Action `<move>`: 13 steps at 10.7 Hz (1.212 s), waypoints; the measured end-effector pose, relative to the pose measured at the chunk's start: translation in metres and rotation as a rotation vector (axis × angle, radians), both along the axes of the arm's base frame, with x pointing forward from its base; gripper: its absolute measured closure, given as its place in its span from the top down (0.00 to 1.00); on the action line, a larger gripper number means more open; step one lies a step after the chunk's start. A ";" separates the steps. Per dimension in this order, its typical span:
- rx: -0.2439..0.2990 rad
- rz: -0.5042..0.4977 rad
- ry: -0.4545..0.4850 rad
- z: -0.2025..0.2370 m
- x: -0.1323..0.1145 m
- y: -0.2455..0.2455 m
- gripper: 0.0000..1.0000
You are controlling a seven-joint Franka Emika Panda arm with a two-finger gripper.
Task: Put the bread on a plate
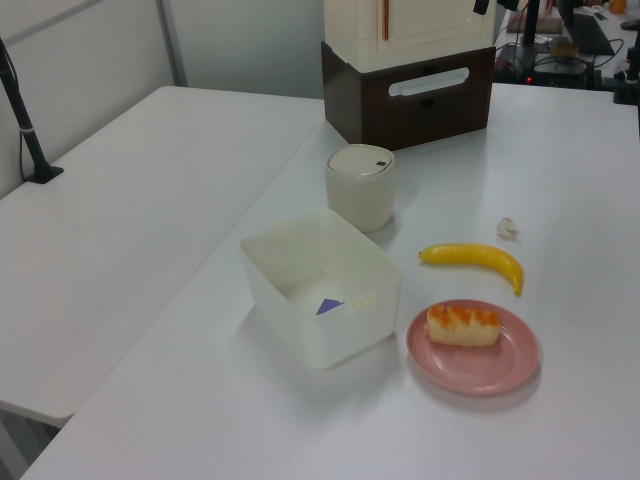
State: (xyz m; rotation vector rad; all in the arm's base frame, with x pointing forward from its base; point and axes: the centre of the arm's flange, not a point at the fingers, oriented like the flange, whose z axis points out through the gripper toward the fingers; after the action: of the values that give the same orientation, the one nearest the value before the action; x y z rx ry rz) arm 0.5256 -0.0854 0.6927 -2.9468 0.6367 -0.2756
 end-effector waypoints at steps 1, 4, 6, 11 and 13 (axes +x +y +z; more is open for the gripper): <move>0.001 -0.001 -0.002 0.001 0.000 -0.001 1.00; 0.001 -0.009 -0.001 0.000 0.000 -0.005 1.00; 0.001 -0.009 0.000 0.000 0.000 -0.005 1.00; 0.018 -0.001 0.001 -0.002 0.001 -0.005 1.00; 0.023 0.062 0.009 -0.006 0.004 0.006 1.00</move>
State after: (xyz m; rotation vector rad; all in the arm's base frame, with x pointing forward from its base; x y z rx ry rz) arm 0.5293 -0.0794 0.6866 -2.9415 0.5450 -0.2474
